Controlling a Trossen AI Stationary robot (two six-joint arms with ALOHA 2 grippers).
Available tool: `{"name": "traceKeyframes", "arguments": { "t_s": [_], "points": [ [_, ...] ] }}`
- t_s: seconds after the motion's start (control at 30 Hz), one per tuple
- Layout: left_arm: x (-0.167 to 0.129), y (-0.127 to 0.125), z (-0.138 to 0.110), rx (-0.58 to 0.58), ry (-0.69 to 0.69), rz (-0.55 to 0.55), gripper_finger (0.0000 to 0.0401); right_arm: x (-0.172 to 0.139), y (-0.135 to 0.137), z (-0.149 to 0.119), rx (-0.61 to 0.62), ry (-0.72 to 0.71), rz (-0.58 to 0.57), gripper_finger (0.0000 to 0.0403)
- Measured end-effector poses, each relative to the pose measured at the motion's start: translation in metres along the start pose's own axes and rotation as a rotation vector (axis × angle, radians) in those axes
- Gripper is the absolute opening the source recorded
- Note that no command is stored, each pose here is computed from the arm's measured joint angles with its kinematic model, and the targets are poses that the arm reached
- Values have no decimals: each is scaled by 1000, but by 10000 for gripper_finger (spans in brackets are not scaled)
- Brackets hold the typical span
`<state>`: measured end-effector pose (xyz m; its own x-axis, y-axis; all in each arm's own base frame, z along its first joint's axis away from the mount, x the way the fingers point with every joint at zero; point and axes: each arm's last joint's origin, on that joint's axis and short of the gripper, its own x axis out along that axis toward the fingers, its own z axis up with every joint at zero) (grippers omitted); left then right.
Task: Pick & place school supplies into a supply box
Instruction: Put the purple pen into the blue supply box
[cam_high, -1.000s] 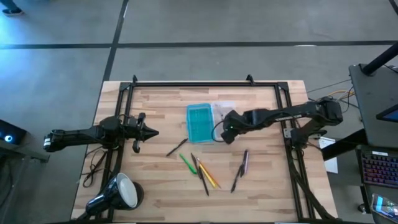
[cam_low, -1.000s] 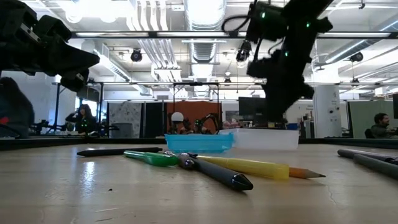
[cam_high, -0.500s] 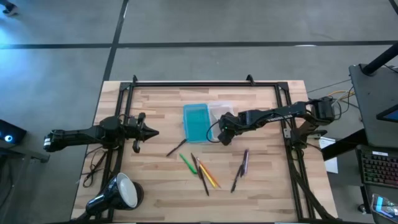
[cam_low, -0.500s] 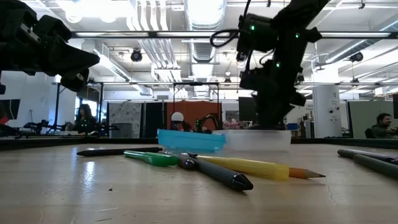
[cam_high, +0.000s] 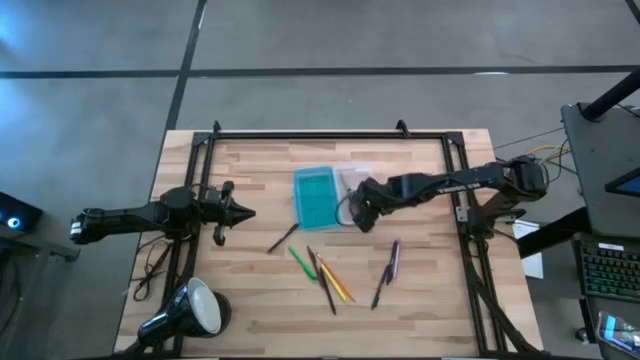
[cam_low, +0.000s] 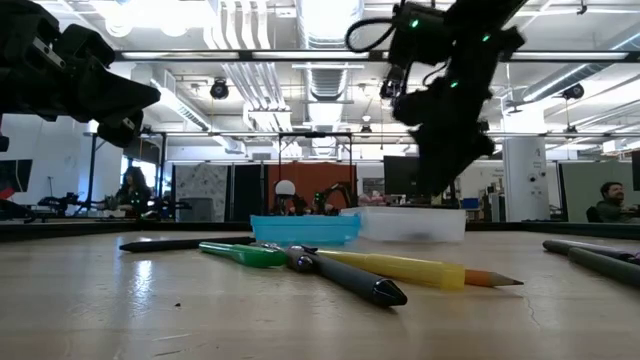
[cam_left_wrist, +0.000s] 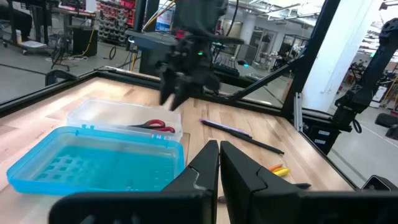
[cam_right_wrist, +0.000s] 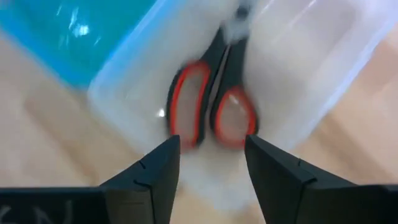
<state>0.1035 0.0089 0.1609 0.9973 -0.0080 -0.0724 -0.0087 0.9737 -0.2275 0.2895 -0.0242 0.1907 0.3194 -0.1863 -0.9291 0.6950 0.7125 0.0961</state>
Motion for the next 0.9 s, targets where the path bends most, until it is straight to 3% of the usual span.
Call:
{"name": "traceKeyframes", "arguments": {
  "t_s": [0.1,0.4,0.63,0.9],
  "points": [
    [0,0,0,0,0,0,0,-8,4,-18,34,99,-21,173],
    [0,0,0,0,0,0,0,-31,26,-70,384,330,-74,174],
    [0,0,0,0,0,0,0,-37,40,-105,552,354,-162,175],
    [0,0,0,0,0,0,0,-12,50,-114,614,366,-166,161]
  ]
}}
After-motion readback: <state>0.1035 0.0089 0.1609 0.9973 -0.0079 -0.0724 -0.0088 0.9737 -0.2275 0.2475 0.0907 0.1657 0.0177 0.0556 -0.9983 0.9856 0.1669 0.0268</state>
